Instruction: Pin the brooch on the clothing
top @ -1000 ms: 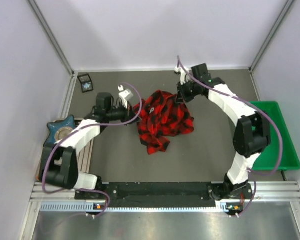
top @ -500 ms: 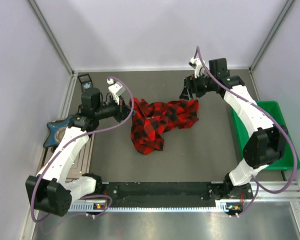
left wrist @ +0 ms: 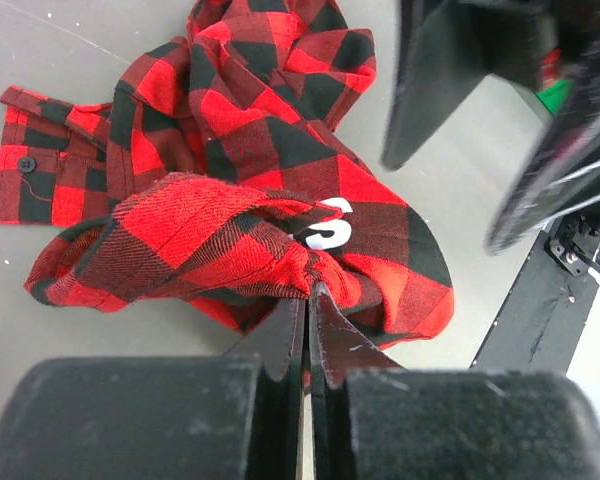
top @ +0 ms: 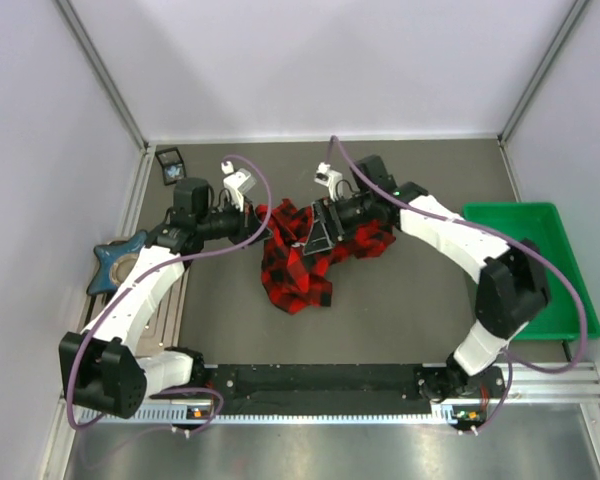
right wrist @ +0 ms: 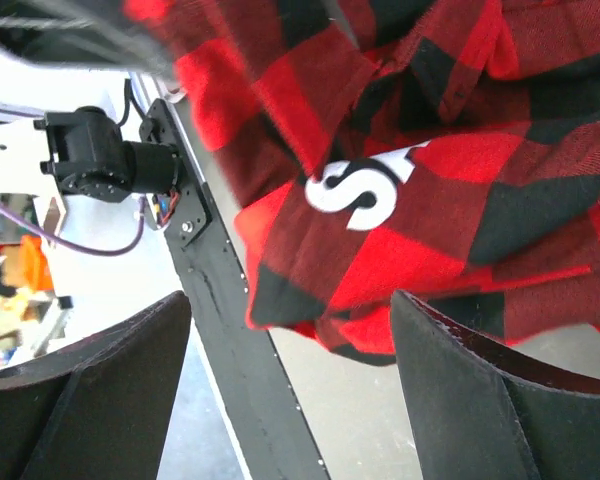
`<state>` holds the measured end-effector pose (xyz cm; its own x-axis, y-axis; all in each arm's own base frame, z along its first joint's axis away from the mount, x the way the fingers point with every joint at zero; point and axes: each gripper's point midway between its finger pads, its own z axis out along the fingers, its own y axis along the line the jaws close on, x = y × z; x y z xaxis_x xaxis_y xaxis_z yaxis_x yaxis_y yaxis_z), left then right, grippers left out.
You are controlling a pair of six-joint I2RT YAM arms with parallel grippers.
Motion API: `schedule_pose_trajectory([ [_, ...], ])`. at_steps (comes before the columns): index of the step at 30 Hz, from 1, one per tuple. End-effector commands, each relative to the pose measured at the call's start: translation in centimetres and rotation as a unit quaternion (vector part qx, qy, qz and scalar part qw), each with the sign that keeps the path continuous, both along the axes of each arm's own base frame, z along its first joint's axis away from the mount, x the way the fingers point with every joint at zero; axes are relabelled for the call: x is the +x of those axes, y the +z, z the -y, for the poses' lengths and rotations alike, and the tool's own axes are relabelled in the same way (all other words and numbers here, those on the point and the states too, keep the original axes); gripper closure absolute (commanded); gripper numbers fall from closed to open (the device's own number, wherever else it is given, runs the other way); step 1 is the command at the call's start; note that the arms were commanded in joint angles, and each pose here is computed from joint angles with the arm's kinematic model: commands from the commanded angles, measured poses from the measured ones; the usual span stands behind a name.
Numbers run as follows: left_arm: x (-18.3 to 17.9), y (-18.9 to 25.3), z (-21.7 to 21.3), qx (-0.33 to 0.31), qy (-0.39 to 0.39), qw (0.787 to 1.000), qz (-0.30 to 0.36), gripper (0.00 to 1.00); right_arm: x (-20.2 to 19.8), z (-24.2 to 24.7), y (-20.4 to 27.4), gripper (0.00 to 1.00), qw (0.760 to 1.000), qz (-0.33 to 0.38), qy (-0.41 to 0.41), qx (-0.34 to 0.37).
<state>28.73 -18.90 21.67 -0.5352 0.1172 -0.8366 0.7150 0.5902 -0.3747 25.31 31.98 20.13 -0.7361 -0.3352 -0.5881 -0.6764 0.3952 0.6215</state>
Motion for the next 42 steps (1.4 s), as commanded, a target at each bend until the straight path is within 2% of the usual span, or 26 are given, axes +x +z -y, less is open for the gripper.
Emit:
schedule_pose_trajectory([
  [1, 0.1, 0.7, 0.0, -0.008, 0.002, 1.0, 0.018, 1.0, 1.8, -3.8, 0.4, 0.21, 0.999, -0.032, -0.013, 0.034],
  [3, 0.1, 0.5, -0.1, -0.007, 0.003, 1.0, 0.016, 1.0, 1.9, -5.0, -0.8, 0.23, 0.998, -0.05, -0.009, 0.027],
  [5, 0.1, 0.6, -0.2, -0.006, 0.005, 1.0, 0.021, 1.0, 2.3, -5.7, -1.0, 0.36, 0.998, -0.056, -0.012, 0.028],
  [6, 0.1, 0.5, -0.2, -0.005, 0.006, 1.0, 0.02, 1.0, 2.6, -5.7, -1.7, 0.48, 0.998, -0.065, -0.014, 0.023],
  [7, 0.1, 0.5, -0.2, -0.004, 0.006, 1.0, 0.022, 1.0, 2.7, -5.7, -1.5, 0.78, 0.997, -0.07, -0.01, 0.026],
  [8, 0.3, 0.4, -0.5, 0.002, 0.013, 1.0, 0.022, 1.0, 2.7, -5.4, -1.4, 0.94, 0.997, -0.075, -0.01, 0.029],
  [9, 0.5, 0.5, -0.6, 0.005, 0.019, 1.0, 0.023, 1.0, 3.6, -4.4, -1.2, 1.0, 0.996, -0.078, -0.021, 0.032],
  [10, 0.8, 0.6, -0.9, 0.011, 0.033, 0.999, 0.022, 1.0, 3.4, -3.5, -0.4, 1.0, 0.996, -0.078, -0.023, 0.034],
  [16, 2.7, 1.8, -1.7, 0.029, 0.047, 0.997, 0.051, 1.0, 8.0, 5.4, 3.4, 1.0, 0.993, 0.012, -0.114, 0.031],
  [20, 3.7, 2.2, -1.5, 0.027, 0.049, 0.997, 0.05, 1.0, 8.0, 8.7, 6.9, 1.0, 0.989, 0.063, -0.123, 0.043],
  [23, 5.4, 3.5, -2.1, 0.039, 0.069, 0.994, 0.078, 1.0, 8.2, 10.5, 9.5, 1.0, 0.983, 0.109, -0.136, 0.052],
  [26, 8.7, 6.2, -3.5, 0.048, 0.116, 0.985, 0.122, 1.0, 7.0, 11.4, 12.1, 1.0, 0.976, 0.159, -0.137, 0.062],
  [27, 10.1, 9.0, -3.8, 0.043, 0.128, 0.979, 0.151, 1.0, 5.7, 11.4, 13.8, 1.0, 0.972, 0.182, -0.128, 0.078],
  [29, 12.9, 10.1, -4.8, 0.042, 0.155, 0.976, 0.15, 1.0, 3.9, 11.4, 12.7, 1.0, 0.976, 0.156, -0.126, 0.088],
  [30, 14.0, 13.8, -5.1, 0.029, 0.162, 0.969, 0.182, 1.0, 1.7, 11.0, 11.7, 1.0, 0.98, 0.134, -0.106, 0.098],
  [31, 14.9, 14.9, -5.6, 0.024, 0.171, 0.968, 0.183, 1.0, 0.2, 10.7, 11.1, 1.0, 0.983, 0.123, -0.094, 0.102],
  [32, 15.9, 15.0, -5.4, 0.019, 0.161, 0.97, 0.181, 1.0, -1.1, 10.5, 10.3, 1.0, 0.985, 0.118, -0.079, 0.102],
  [33, 15.9, 17.8, -4.8, 0.003, 0.142, 0.968, 0.207, 1.0, -3.7, 9.3, 7.9, 1.0, 0.99, 0.092, -0.043, 0.096],
  [34, 15.9, 18.0, -3.9, -0.007, 0.116, 0.971, 0.207, 1.0, -5.9, 9.0, 8.0, 1.0, 0.988, 0.114, -0.015, 0.101],
  [35, 13.9, 19.3, -1.7, -0.05, 0.038, 0.976, 0.208, 1.0, -7.8, 8.1, 7.3, 1.0, 0.988, 0.116, 0.016, 0.1],
  [36, 12.7, 19.7, -0.5, -0.071, -0.001, 0.977, 0.202, 1.0, -11.2, 6.4, 6.0, 1.0, 0.986, 0.112, 0.077, 0.096],
  [38, 8.5, 19.8, 2.5, -0.104, -0.099, 0.972, 0.183, 1.0, -14.0, 5.2, 5.7, 0.98, 0.978, 0.124, 0.134, 0.098],
  [39, 4.7, 16.9, 4.4, -0.101, -0.161, 0.975, 0.115, 1.0, -14.9, 4.8, 6.7, 0.6, 0.974, 0.127, 0.155, 0.107],
  [40, 2.6, 15.9, 4.5, -0.049, -0.214, 0.957, 0.191, 1.0, -15.0, 5.0, 6.0, 0.42, 0.974, 0.121, 0.167, 0.09],
  [41, 0.5, 13.5, 4.7, -0.016, -0.247, 0.951, 0.188, 1.0, -14.4, 5.3, 6.0, 0.31, 0.975, 0.131, 0.164, 0.074],
  [42, -4.0, 9.5, 4.2, 0.028, -0.286, 0.951, 0.113, 1.0, -13.0, 5.6, 6.8, 0.22, 0.974, 0.161, 0.149, 0.055],
])
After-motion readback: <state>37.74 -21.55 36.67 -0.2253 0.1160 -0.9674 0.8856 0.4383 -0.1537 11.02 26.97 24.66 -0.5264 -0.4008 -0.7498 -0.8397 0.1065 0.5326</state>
